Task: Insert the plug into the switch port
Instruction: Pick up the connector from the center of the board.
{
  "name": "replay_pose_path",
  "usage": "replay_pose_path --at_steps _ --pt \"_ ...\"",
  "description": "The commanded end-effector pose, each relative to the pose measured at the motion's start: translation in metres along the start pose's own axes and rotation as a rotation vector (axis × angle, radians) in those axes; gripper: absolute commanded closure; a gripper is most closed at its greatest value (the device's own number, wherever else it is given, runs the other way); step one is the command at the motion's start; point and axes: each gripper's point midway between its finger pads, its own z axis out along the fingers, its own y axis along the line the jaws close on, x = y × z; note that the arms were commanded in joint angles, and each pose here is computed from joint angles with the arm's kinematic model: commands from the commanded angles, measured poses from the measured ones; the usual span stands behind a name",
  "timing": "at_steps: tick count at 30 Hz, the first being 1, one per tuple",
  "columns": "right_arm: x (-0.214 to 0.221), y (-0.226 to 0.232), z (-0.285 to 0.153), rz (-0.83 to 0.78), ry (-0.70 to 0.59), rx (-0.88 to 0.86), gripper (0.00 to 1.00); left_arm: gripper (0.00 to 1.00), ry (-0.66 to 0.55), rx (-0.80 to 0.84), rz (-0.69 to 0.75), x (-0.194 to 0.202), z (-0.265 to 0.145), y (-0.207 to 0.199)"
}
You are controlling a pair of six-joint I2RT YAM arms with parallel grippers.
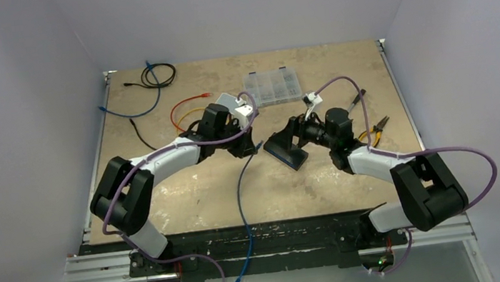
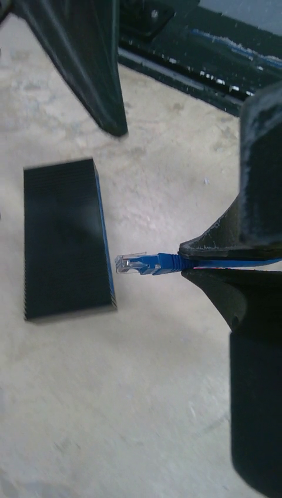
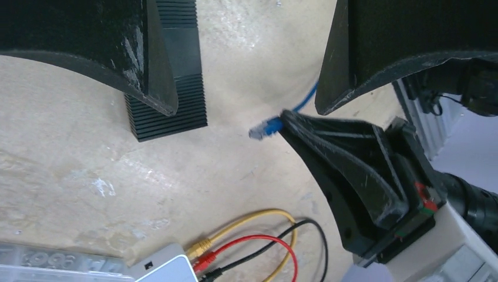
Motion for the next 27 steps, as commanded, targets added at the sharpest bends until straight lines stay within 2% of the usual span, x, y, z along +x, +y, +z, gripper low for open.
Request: replay_pose_path --at_steps 1,14,16,23,25,27 --pt "-0.015 0.024 -0.003 0.04 -0.04 -0.099 0.12 1.0 -0.11 0.153 0.056 -0.031 0.005 -0.039" --pt "-0.008 0.025 -0.011 0.166 -0.071 -0.111 0.34 1.0 -0.208 0.347 0.09 -0.049 0.009 -0.092" --pt "-0.007 0.026 -0.012 0.171 -0.072 -0.111 0.43 1.0 -0.213 0.362 0.088 -0.049 0.009 -0.095" --pt "-0.013 0.03 -0.017 0.162 -0.077 -0.113 0.85 1.0 -0.201 0.344 0.084 -0.044 0.012 -0.095" --pt "-0.015 0.031 -0.018 0.162 -0.077 -0.108 0.94 1.0 -0.199 0.281 0.091 -0.043 0.014 -0.09" --pt "-0.016 0.03 -0.02 0.164 -0.076 -0.094 0.97 0.94 -0.219 0.159 0.139 -0.048 0.012 -0.084"
